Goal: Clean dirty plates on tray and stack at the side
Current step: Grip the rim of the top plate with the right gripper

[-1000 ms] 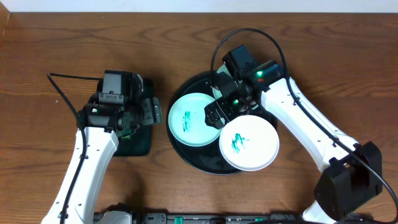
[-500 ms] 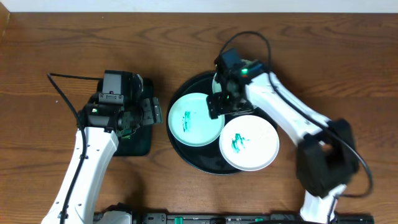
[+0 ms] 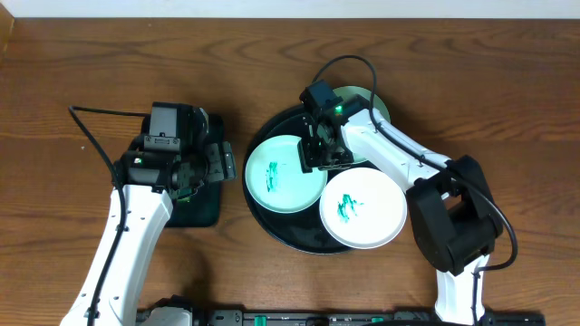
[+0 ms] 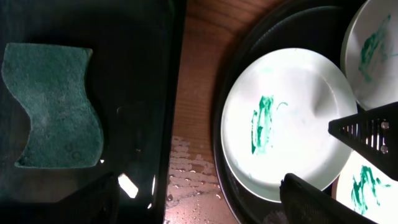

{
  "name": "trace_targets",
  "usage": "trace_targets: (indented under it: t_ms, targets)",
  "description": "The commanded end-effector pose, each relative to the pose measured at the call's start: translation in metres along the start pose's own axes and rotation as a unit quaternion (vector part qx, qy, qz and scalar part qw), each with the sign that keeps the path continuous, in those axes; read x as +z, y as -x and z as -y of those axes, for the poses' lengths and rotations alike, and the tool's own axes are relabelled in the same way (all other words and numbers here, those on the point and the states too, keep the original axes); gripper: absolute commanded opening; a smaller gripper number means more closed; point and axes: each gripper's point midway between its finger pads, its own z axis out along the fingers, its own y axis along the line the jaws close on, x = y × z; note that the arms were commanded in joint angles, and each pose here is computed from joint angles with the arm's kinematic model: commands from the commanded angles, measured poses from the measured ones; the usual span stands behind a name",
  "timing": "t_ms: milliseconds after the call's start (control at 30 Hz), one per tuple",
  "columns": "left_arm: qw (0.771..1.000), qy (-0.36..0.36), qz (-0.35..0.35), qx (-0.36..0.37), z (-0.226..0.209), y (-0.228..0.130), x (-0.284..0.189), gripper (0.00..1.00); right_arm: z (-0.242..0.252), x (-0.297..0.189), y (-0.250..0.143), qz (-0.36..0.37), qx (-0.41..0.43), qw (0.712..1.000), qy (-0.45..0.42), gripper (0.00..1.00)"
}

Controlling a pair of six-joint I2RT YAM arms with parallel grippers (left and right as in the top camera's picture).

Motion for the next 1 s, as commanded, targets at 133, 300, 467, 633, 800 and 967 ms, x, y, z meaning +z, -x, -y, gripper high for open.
trace_targets:
  t_ms: [133,300,467,633,800,967]
  targets:
    - [1.0,-0.005,0.01,0.004,0.003,0.008,-0.006,0.83,0.003,0.02,0.002,-0.01,0.031,0.999,-0.008,0.47]
    - [1.0,-0.005,0.011,0.004,0.003,0.008,-0.006,0.83,0.003,0.021,0.002,-0.009,0.034,0.999,-0.009,0.27]
    - [1.0,-0.005,0.011,0.004,0.003,0.008,-0.006,0.83,0.005,0.022,0.001,-0.01,0.048,0.999,-0.012,0.04]
    - [1.0,-0.005,0.011,0.004,0.003,0.008,-0.006,0.99,0.006,0.022,-0.001,-0.013,0.05,0.999,-0.015,0.01]
    - [1.0,-0.005,0.01,0.004,0.003,0.008,-0.006,0.99,0.017,0.021,-0.003,-0.013,0.063,0.997,-0.045,0.01]
    - [1.0,-0.004,0.01,0.004,0.002,0.007,-0.006,0.99,0.021,0.021,-0.004,-0.012,0.061,0.996,-0.056,0.01]
